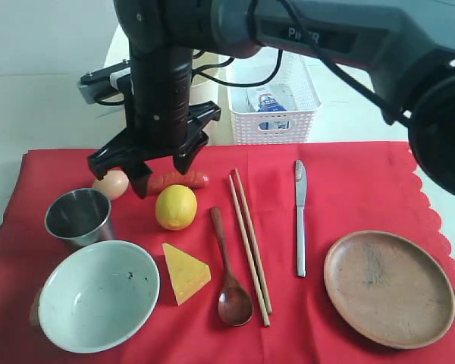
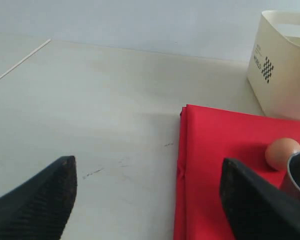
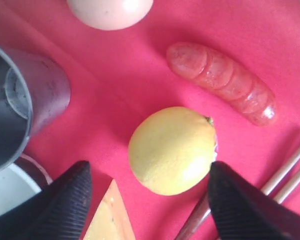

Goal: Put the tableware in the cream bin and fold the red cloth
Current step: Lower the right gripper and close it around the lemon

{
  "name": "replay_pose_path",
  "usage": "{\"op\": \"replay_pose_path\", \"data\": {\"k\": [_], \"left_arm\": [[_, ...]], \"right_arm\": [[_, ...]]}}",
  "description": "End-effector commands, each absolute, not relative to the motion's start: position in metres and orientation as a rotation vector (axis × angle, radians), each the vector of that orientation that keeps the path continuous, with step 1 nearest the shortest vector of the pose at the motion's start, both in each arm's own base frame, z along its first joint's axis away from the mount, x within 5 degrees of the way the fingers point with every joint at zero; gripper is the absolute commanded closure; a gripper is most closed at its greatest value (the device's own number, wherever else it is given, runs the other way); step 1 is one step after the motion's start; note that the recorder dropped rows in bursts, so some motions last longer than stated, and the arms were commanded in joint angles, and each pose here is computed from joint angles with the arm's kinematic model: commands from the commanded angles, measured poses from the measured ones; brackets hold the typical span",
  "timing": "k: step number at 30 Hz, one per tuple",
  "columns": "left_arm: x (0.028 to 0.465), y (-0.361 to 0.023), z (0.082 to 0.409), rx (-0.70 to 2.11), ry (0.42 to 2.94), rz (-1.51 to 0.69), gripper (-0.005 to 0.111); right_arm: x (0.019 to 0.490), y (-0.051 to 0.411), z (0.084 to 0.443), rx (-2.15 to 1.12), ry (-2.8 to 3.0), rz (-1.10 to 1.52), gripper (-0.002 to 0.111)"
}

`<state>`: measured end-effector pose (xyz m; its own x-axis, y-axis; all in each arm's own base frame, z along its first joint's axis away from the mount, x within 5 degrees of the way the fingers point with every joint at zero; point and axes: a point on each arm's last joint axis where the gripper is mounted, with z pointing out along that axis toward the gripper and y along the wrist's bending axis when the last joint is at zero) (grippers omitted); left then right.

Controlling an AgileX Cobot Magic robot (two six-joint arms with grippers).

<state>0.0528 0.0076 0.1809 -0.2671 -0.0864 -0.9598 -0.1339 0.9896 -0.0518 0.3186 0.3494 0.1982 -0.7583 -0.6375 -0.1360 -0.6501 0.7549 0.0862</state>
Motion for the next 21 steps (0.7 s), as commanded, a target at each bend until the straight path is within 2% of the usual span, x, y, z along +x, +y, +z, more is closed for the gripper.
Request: {"op": "replay_pose_path", "data": {"k": [1,21], "left_arm": [[0.053,0.007,0.181,-0.161,1.830,0.037,0.031],[0.053,0.007,0.181,-0.161,1.830,0.037,0.031]], "right_arm": [[0.320,0.350,0.189,-1.041,2.868,0.181,0.035],[0.329,0.347,0.150,-0.952,2.978,0.123,0.032]]}}
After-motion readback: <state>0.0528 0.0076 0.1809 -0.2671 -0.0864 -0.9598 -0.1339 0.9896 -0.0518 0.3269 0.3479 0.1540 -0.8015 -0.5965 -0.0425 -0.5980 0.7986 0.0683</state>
